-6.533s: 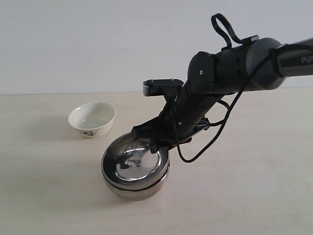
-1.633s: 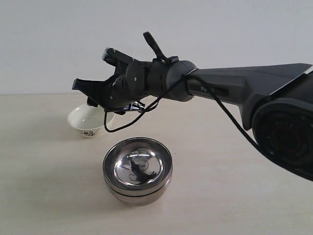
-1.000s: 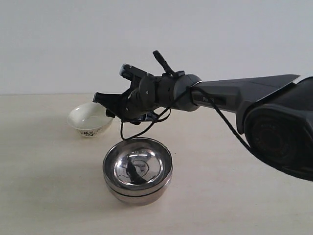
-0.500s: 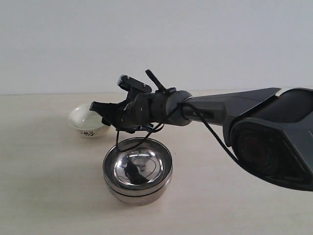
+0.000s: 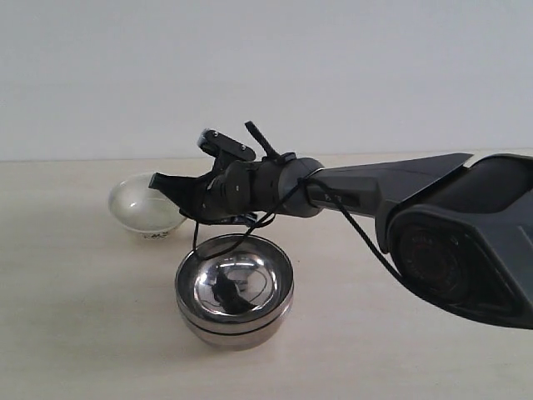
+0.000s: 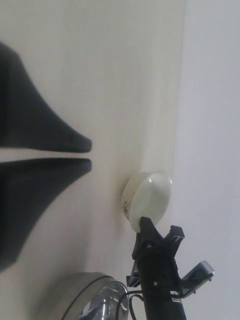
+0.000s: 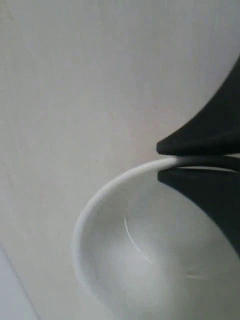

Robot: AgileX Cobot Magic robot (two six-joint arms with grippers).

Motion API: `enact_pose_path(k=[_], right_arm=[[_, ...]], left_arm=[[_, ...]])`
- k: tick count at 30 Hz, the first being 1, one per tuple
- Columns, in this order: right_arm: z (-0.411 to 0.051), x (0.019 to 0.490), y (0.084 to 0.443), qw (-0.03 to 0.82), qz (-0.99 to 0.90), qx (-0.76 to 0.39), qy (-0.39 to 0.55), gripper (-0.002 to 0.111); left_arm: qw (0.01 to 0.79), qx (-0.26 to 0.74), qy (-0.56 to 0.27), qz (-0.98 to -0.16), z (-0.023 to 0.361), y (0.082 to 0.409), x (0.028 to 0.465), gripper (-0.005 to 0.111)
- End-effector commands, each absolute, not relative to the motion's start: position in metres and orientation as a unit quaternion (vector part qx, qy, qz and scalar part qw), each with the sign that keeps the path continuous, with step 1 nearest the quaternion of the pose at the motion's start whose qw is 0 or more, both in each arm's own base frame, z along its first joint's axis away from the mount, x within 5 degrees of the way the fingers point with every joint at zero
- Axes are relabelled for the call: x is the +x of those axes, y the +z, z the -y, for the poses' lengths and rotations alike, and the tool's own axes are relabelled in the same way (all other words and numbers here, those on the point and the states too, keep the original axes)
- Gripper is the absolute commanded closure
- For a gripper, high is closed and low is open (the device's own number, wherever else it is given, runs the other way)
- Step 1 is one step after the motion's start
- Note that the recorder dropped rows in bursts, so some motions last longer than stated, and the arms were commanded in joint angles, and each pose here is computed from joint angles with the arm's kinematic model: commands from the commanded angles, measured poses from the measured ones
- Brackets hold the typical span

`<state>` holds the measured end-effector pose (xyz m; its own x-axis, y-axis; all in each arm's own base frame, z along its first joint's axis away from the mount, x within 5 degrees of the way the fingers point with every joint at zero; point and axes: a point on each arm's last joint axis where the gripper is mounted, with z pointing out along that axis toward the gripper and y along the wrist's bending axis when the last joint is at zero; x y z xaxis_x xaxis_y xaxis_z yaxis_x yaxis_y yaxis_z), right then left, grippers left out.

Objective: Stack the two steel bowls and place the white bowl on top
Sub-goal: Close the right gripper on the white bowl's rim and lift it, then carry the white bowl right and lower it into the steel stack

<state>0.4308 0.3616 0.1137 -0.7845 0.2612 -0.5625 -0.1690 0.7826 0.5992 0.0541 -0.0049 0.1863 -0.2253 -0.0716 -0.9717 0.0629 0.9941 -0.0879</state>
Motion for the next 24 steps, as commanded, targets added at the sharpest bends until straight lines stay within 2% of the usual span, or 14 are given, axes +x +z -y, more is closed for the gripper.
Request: enact_pose_path(k=[1, 6, 12, 18, 24], right_arm=[[-0.366, 0.433, 0.129, 0.332, -0.885, -0.005, 0.327, 0.108], [-0.369, 0.434, 0.152, 0.336, -0.881, -0.021, 0.333, 0.108], [-0.368, 0.429, 0.164, 0.32, -0.888, -0.03, 0.329, 0.108], [-0.363, 0.423, 0.195, 0.326, -0.89, -0.065, 0.313, 0.108], [-0.364, 0.41, 0.203, 0.309, -0.901, -0.095, 0.291, 0.108]], left_arm=[[0.623, -0.004, -0.053, -0.78, 0.005, 0.185, 0.054, 0.103], [0.623, -0.004, -0.053, -0.78, 0.005, 0.185, 0.054, 0.103], [0.623, -0.004, -0.053, -0.78, 0.005, 0.185, 0.054, 0.103], [0.623, -0.004, -0.053, -0.78, 0.005, 0.185, 0.054, 0.103], [0.623, -0.004, -0.053, -0.78, 0.005, 0.185, 0.054, 0.103]])
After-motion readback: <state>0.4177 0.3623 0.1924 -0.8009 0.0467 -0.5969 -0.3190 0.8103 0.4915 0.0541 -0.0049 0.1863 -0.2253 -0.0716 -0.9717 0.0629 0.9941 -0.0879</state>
